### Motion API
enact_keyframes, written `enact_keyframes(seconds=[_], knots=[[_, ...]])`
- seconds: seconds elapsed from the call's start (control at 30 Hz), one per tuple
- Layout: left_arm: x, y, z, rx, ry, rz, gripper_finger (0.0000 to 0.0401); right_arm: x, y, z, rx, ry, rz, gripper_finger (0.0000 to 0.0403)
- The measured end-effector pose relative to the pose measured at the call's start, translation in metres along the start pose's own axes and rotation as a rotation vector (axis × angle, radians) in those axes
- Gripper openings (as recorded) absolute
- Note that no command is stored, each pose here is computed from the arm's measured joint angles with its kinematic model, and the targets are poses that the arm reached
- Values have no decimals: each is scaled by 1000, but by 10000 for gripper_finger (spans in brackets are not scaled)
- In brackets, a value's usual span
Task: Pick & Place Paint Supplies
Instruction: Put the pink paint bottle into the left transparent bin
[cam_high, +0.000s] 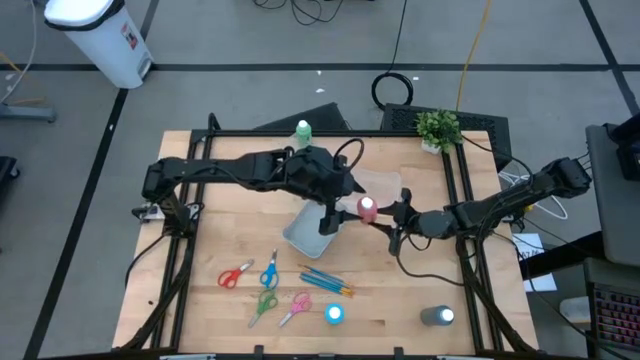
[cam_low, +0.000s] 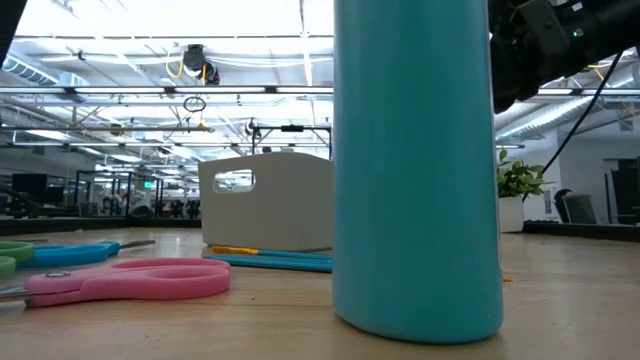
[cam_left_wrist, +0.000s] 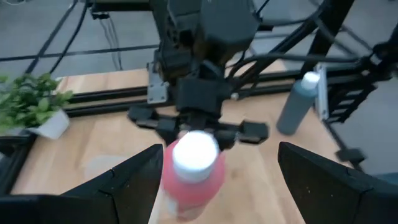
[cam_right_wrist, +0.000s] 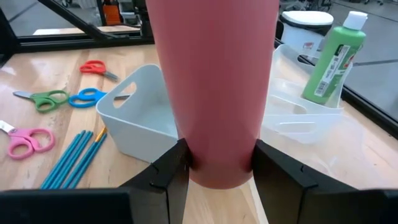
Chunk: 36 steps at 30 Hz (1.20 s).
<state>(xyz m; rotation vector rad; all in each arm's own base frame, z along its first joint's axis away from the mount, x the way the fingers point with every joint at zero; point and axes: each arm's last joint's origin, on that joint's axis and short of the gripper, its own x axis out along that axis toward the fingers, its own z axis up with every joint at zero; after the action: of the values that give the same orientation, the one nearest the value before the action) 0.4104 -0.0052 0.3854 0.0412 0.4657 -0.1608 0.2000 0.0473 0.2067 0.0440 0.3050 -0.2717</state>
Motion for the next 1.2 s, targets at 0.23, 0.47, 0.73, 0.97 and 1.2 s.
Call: enact_keyframes(seconds=[0.23, 0.47, 0.73, 0.97, 1.2], knots=[[-5, 5, 4, -29, 22, 23, 319, 0, 0, 0, -2, 4, -1, 143], [-27, 7, 21, -6, 53, 53, 319, 0, 0, -1, -3, 5, -1, 143], [11, 8, 3, -14, 136, 47, 319, 0, -1, -3, -14, 22, -4, 143], [28, 11, -8, -22, 187, 44, 319, 0, -1, -3, -18, 29, -6, 143], [29, 11, -9, -25, 187, 44, 266, 0, -1, -5, -26, 41, -8, 143]])
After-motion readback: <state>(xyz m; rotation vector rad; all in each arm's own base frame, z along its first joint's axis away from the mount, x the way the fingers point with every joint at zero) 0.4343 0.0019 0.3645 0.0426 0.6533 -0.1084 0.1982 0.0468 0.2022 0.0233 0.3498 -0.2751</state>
